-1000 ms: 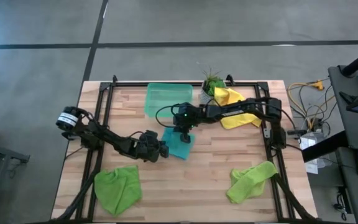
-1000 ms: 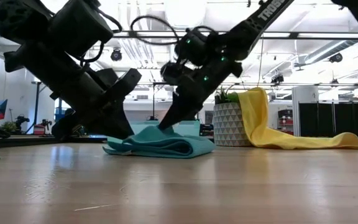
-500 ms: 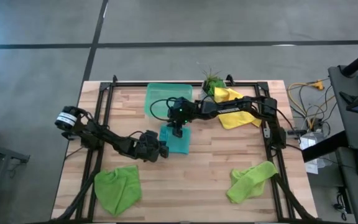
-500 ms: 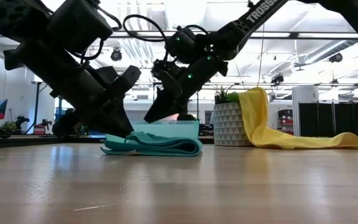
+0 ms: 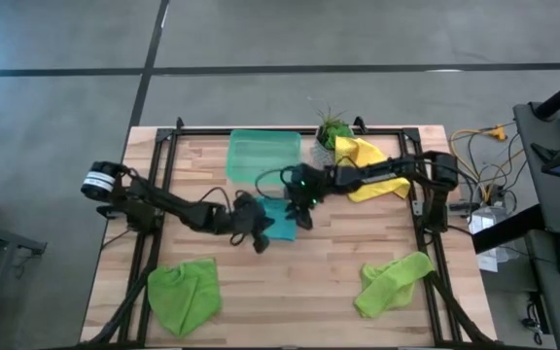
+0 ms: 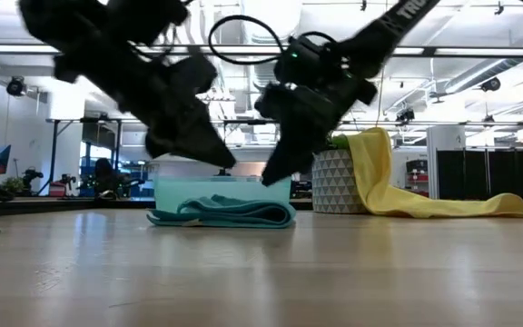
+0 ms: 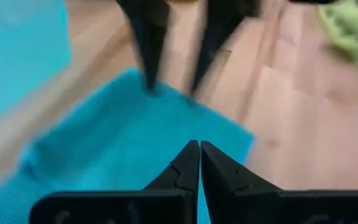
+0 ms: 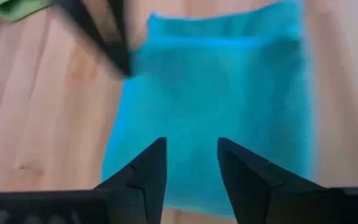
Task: Fold microfiber towels
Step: Fold the blue microfiber towel
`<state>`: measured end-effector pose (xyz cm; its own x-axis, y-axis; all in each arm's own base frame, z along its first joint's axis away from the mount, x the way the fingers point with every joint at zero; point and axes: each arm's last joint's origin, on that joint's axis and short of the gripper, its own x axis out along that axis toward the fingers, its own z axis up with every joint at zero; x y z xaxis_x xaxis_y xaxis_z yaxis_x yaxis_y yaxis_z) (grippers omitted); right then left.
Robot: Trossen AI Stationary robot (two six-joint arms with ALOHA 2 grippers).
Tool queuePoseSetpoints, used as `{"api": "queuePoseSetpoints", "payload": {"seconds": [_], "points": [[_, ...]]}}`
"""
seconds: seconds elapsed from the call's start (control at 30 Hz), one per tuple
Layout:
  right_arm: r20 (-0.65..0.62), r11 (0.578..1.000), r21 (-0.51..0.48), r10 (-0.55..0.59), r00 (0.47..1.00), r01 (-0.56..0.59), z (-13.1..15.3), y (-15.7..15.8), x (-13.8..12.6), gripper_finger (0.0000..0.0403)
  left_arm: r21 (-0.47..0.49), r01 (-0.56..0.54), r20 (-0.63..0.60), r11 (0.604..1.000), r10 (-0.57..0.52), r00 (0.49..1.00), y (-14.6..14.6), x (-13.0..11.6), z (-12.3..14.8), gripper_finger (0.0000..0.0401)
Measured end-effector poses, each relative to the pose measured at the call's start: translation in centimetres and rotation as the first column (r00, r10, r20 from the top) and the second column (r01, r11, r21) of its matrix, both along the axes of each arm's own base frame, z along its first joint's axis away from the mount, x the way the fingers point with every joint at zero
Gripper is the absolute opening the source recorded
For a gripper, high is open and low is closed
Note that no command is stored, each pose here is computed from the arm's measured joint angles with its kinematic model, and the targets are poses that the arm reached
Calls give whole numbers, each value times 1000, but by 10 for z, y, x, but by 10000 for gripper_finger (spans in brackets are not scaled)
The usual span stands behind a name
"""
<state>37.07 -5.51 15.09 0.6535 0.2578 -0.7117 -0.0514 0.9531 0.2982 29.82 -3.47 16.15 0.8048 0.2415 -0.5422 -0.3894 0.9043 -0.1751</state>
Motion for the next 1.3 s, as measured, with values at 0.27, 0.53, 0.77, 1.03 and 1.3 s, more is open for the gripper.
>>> {"api": "queuePoseSetpoints", "payload": {"seconds": [0.27,0.53,0.77,1.03,1.3], "points": [[50,998,17,-59,997,59,-15,24,-5,108,-53,-3,-271,999,-11,963,42,-4,-29,0],[52,997,24,-75,996,74,3,24,-5,109,-147,29,-296,989,-72,952,33,-5,-24,0],[47,999,-10,-37,998,38,39,28,-33,108,-394,-205,-223,896,123,967,15,8,-13,0],[114,997,0,-70,991,71,67,35,-92,102,-624,-240,-154,744,184,971,-14,41,-1,0],[177,984,34,-177,968,174,72,42,-143,100,-321,-304,-358,897,183,916,-6,36,25,0]]}}
